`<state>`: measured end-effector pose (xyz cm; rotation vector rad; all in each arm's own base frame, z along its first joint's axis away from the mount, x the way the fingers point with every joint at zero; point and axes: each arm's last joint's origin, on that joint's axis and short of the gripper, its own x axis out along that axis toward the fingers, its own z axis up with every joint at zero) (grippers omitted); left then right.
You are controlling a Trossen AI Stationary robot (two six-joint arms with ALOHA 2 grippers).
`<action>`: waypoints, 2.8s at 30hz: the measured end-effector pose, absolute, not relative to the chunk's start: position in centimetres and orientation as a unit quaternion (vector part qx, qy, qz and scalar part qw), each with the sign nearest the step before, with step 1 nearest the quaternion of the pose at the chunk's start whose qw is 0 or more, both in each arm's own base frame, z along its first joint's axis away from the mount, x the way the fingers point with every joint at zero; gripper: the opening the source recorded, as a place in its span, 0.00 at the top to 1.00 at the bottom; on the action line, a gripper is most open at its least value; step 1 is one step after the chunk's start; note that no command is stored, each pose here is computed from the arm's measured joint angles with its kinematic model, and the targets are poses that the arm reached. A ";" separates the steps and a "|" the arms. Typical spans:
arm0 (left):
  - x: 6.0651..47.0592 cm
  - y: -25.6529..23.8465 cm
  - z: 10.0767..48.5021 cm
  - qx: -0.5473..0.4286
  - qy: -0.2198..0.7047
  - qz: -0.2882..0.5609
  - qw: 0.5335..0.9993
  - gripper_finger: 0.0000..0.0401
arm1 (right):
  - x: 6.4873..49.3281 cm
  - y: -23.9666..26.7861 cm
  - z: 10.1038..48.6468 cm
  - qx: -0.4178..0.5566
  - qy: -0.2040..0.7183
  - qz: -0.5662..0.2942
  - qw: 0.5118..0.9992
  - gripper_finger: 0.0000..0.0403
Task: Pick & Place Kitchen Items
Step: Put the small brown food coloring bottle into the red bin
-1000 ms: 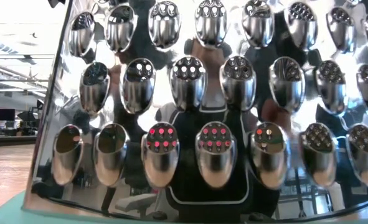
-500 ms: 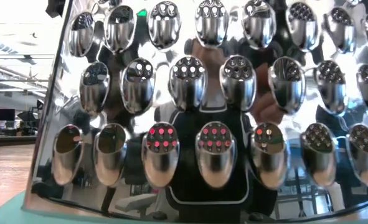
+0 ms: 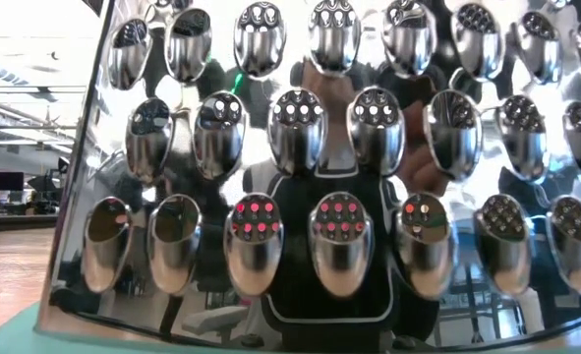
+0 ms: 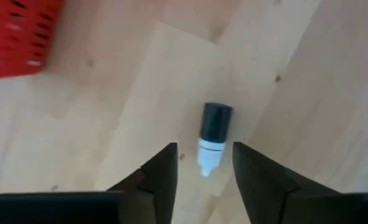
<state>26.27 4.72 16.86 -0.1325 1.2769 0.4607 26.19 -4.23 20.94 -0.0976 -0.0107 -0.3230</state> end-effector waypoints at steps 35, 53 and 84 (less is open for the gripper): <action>26.1 4.3 13.2 -0.105 0.559 0.199 0.798 0.94 | 26.2 -4.2 20.7 -0.033 0.004 -0.159 0.987 0.46; 23.2 8.3 20.6 -0.054 0.409 0.343 0.844 0.94 | 26.2 -4.3 20.7 -0.032 0.004 -0.161 0.986 0.48; 23.3 18.1 17.3 -0.141 0.328 0.387 0.851 0.91 | 26.2 -4.3 20.7 -0.032 0.004 -0.161 0.986 0.48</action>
